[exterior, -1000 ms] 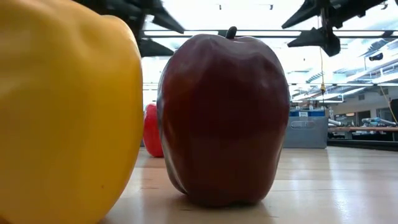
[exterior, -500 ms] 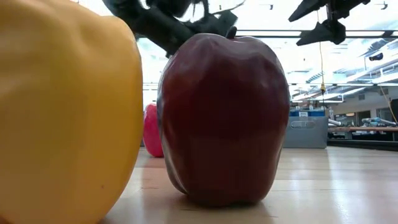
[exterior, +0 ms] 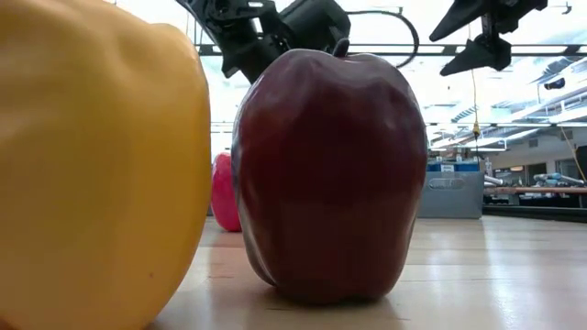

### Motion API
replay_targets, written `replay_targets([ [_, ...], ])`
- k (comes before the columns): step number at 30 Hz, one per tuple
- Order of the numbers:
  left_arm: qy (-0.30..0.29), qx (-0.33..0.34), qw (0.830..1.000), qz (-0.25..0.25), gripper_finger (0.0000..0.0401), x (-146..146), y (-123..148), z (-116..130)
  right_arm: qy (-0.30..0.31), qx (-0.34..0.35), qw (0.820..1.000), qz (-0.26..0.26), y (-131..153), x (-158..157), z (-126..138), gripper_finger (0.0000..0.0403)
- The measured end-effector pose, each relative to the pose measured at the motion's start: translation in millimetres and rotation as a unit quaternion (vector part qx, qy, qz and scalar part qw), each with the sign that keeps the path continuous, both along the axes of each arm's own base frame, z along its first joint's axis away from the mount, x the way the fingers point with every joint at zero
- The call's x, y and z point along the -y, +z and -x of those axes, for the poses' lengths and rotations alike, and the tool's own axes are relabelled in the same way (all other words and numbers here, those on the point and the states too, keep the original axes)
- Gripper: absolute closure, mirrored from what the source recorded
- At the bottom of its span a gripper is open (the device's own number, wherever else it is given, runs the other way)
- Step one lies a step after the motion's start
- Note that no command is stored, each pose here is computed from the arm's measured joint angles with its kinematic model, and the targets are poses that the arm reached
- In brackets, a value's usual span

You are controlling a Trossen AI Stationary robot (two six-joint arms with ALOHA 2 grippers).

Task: Sort produce into baskets
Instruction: Put the top center red bell pepper into the top right black transparent bin

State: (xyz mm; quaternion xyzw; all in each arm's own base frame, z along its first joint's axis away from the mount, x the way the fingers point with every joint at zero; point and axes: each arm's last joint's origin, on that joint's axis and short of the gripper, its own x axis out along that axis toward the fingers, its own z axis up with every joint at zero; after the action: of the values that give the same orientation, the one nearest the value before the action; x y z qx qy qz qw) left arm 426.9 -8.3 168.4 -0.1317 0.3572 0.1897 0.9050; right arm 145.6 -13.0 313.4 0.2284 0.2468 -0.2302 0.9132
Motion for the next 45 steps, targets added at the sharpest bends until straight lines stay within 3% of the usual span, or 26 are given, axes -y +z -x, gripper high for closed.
replay_targets([
  [5,0.002,0.002,1.0,0.004,0.0029,-4.3,1.0,-0.2,0.008,-0.011,1.0,-0.005,-3.2,-0.3,-6.4,0.0013],
  [13,-0.029,0.026,0.998,0.044,0.0144,-24.3,-7.2,-8.4,0.015,-0.048,0.999,-0.009,-14.1,-0.2,-23.0,0.0039],
  [19,-0.061,0.055,0.99,0.112,0.0146,-46.4,-0.4,-9.3,0.107,-0.089,0.99,-0.009,-23.2,-5.6,-33.5,0.0037],
  [23,-0.11,0.105,0.981,0.116,0.0139,-56.5,32.6,-7.6,0.159,-0.088,0.983,-0.009,-23.2,-9.6,-35.1,0.0029],
  [27,-0.182,0.166,0.964,0.098,0.0139,-57.8,62.5,-3.8,0.186,-0.087,0.979,0.005,-22.9,-12.1,-36.2,0.0024],
  [31,-0.238,0.22,0.945,0.054,0.014,-53.1,90.4,1.5,0.172,-0.061,0.983,0.002,-19.8,-11.5,-40.8,0.0015],
  [36,-0.25,0.256,0.933,0.034,0.0129,-51.0,105.4,1.4,0.177,0.004,0.984,-0.002,-9.8,-11.5,-47.4,0.0005],
  [45,-0.264,0.286,0.921,0.026,0.0128,-50.4,116.5,-0.8,0.205,-0.006,0.978,-0.047,-17.3,-13.3,-57.6,0.0019],
])
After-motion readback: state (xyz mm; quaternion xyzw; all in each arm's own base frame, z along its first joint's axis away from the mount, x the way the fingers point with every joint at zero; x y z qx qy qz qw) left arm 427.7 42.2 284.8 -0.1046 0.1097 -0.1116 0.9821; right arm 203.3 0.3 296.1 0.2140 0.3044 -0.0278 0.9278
